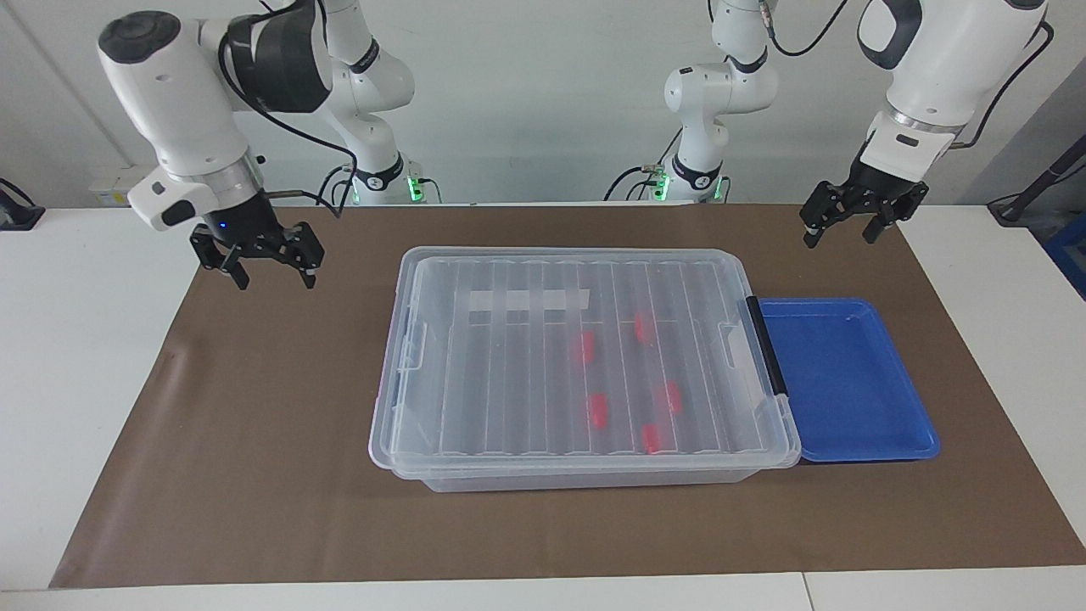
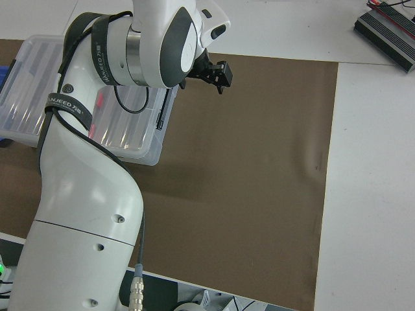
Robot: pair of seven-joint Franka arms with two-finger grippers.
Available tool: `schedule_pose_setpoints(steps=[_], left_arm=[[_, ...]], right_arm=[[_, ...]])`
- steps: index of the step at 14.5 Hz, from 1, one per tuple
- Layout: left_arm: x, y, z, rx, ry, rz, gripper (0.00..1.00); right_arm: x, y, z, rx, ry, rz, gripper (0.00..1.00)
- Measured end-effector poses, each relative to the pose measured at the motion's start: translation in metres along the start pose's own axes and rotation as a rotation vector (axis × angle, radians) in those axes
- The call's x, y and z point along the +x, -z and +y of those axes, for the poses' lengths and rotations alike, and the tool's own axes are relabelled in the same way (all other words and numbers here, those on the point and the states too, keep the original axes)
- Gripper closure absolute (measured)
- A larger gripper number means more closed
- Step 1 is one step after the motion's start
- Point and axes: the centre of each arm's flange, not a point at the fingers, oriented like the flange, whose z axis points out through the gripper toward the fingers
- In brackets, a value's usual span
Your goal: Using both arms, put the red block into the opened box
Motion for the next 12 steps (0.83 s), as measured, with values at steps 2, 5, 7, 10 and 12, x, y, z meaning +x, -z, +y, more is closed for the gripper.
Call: schedule_pose_setpoints(steps=[2, 5, 7, 10, 12], left_arm=[[0.0000, 0.0000, 0.0000, 0.000, 0.000, 0.000, 0.00], [0.0000, 0.0000, 0.0000, 0.000, 0.000, 0.000, 0.00], [0.0000, 0.0000, 0.0000, 0.000, 0.000, 0.000, 0.00], [0.0000, 0.0000, 0.0000, 0.000, 0.000, 0.000, 0.00], [0.0000, 0.0000, -0.0001, 0.000, 0.000, 0.000, 0.00]], right_arm=[[-0.0087, 0.0101, 0.0052, -0.003, -0.043, -0.052, 0.00], [-0.0109, 0.0119, 0.0038, -0.004, -0.043, -0.065, 0.00], [-0.0110, 0.0116, 0.0022, -0.005, -0.040, -0.066, 0.00], [-0.0109, 0.0113, 0.0032, -0.024, -0.039, -0.065, 0.00], [-0.0109, 0.0113, 0.0030, -0.033, -0.036, -0.064, 0.00]])
